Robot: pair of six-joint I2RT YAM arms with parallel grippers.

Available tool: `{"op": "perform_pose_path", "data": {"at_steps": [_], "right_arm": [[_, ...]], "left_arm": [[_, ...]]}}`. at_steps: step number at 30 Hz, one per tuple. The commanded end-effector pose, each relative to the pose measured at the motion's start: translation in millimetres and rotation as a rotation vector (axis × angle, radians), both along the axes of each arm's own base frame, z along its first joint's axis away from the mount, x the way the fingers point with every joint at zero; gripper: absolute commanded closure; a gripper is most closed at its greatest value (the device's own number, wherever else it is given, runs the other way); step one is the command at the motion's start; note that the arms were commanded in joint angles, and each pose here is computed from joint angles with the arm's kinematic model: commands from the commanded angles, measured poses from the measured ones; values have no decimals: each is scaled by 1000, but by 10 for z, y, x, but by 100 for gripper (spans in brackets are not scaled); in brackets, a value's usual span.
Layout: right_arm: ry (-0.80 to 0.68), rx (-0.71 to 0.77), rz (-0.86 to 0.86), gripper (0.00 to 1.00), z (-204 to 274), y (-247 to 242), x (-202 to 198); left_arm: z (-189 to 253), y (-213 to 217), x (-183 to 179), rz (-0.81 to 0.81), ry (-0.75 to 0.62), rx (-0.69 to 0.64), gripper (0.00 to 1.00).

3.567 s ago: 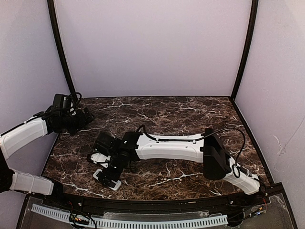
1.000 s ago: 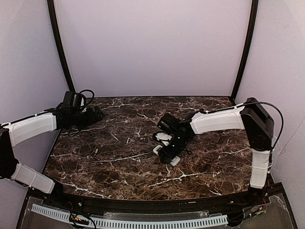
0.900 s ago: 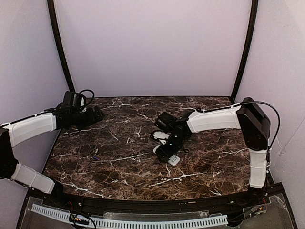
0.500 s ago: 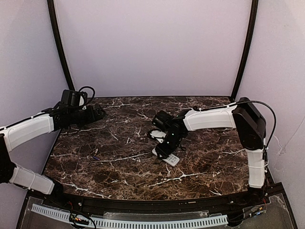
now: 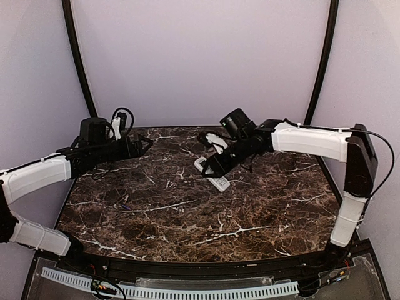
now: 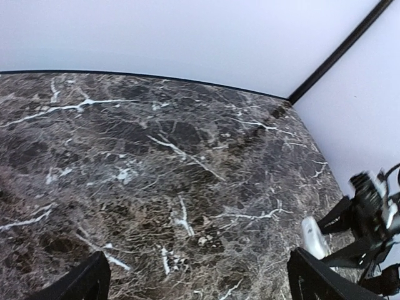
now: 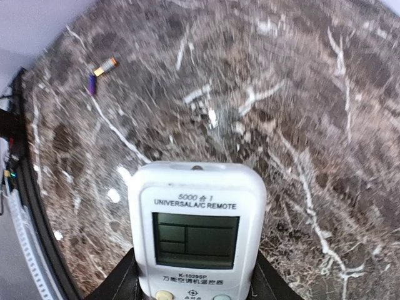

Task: Load the batteries into the remote control
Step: Pick up the remote control from the center of the board, then pass from the right arm to the left

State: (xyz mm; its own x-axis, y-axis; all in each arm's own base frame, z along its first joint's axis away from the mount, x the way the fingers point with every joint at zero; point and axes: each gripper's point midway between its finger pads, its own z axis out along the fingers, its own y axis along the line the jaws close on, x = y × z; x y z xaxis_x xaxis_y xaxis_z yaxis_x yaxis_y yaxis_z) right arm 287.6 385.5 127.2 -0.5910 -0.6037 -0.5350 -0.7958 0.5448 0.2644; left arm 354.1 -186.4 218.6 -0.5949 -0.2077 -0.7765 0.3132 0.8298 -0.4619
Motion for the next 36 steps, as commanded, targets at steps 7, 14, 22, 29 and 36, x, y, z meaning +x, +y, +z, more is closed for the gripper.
{"op": "perform_pose_path", "data": {"at_steps": [7,14,22,29,36], "right_arm": [[-194,617,87,65,1836,-97,-23],[-214,848,245,65,2399,-167,-407],[-178,995,372,67,2631,-183,-658],[-165,1033,376,68,2637,-178,-664],[-152,1056,384,68,2623,-173,-678]], "left_arm": [[503,-931,-511,-437,-273,-166,0],[717,-1624,-1056,-696,-442,-173,0],[992,-2085,-1399,-834,-539,-265,0],[1141,-2249,-1417,-814,-570,-309,0],[1120,-2390,-1349,-790,-550,-339,0]]}}
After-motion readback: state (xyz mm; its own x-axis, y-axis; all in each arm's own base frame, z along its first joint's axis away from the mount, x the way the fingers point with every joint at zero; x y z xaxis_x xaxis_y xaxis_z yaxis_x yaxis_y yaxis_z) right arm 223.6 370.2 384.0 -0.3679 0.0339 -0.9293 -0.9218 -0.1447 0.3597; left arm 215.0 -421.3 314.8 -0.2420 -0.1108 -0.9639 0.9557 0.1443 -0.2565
